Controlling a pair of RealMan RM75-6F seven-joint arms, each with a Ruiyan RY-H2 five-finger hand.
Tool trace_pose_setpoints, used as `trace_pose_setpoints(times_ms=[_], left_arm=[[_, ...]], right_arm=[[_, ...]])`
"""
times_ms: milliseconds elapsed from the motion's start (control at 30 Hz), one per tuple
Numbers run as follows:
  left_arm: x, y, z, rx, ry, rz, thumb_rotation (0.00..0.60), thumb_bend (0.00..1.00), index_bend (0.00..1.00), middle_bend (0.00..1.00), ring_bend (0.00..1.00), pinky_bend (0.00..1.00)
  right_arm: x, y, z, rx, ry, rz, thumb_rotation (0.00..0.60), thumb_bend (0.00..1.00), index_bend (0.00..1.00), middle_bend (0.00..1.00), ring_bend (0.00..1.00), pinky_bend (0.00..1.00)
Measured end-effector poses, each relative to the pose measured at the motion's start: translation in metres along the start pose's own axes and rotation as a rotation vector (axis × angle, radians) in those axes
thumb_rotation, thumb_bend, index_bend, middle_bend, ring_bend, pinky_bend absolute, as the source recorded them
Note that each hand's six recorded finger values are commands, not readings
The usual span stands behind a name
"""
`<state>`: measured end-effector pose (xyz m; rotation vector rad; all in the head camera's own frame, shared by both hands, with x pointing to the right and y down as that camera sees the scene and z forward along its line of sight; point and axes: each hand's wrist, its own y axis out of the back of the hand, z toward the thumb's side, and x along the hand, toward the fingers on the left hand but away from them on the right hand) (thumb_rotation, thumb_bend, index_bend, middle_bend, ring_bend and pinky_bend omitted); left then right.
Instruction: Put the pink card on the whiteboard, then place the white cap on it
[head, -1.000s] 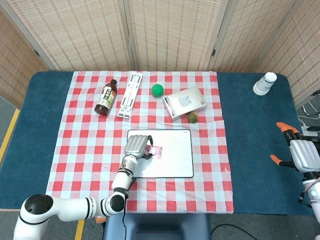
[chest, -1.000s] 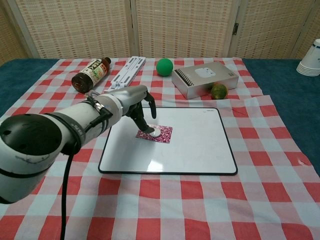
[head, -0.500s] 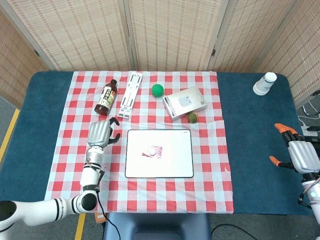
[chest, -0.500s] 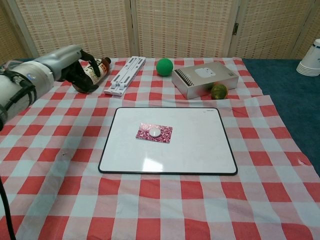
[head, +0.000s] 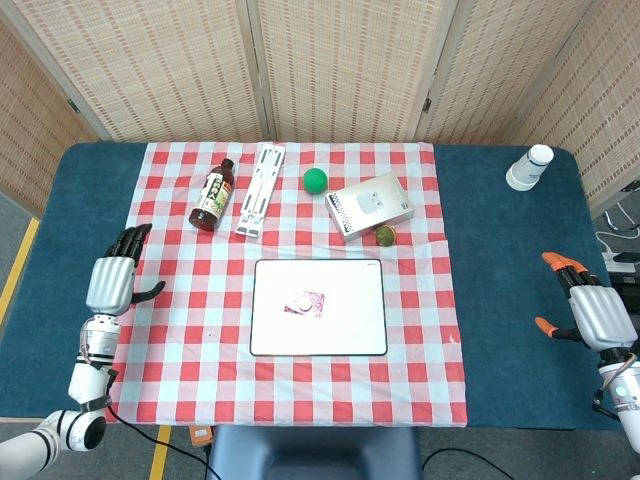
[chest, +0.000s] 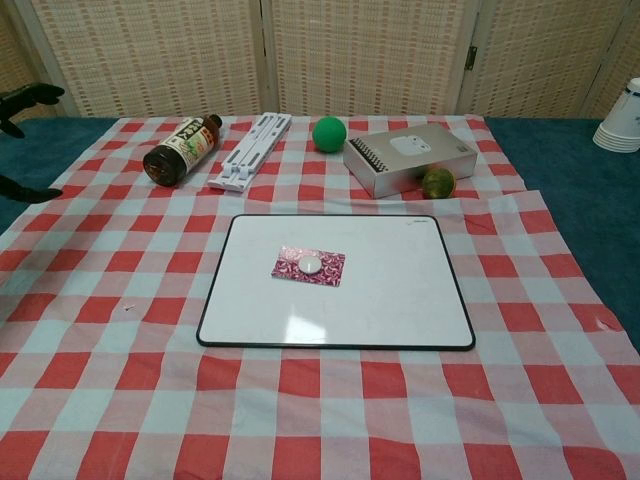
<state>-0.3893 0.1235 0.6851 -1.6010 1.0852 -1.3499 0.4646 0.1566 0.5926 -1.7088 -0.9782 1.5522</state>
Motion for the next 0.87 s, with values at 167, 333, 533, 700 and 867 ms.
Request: trace_pose_setpoints(times_ms=[167,333,533,700,867], left_arm=[[-0.026,-0.005,-0.035,0.262,0.036,-0.056,0.600,0.17,0.00,0.00,0.00,0.00],[-0.041,0.002,-0.062,0.336,0.075,-0.112,0.600,0.18,0.00,0.00,0.00,0.00],[-0.045,0.004,-0.061,0.306,0.072,-0.128,0.600,0.18,0.00,0.00,0.00,0.00],[-0.043,0.007,-0.057,0.277,0.060,-0.112,0.600,0.18,0.00,0.00,0.00,0.00],[-0.042,0.003,-0.055,0.246,0.062,-0.127,0.600,0.18,0.00,0.00,0.00,0.00]], right_arm=[[0.000,0.000,0.000,0.004,-0.003,-0.005,0.600,0.15,0.01,0.06,0.00,0.26],[0.000,0.002,0.000,0.007,-0.012,-0.020,0.600,0.15,0.00,0.06,0.00,0.26],[0.000,-0.001,0.001,0.016,-0.012,-0.016,0.600,0.15,0.01,0.06,0.00,0.26],[0.000,-0.003,0.002,0.023,-0.010,-0.012,0.600,0.15,0.01,0.06,0.00,0.26],[0.000,-0.003,0.003,0.022,-0.009,-0.014,0.600,0.15,0.01,0.06,0.00,0.26]])
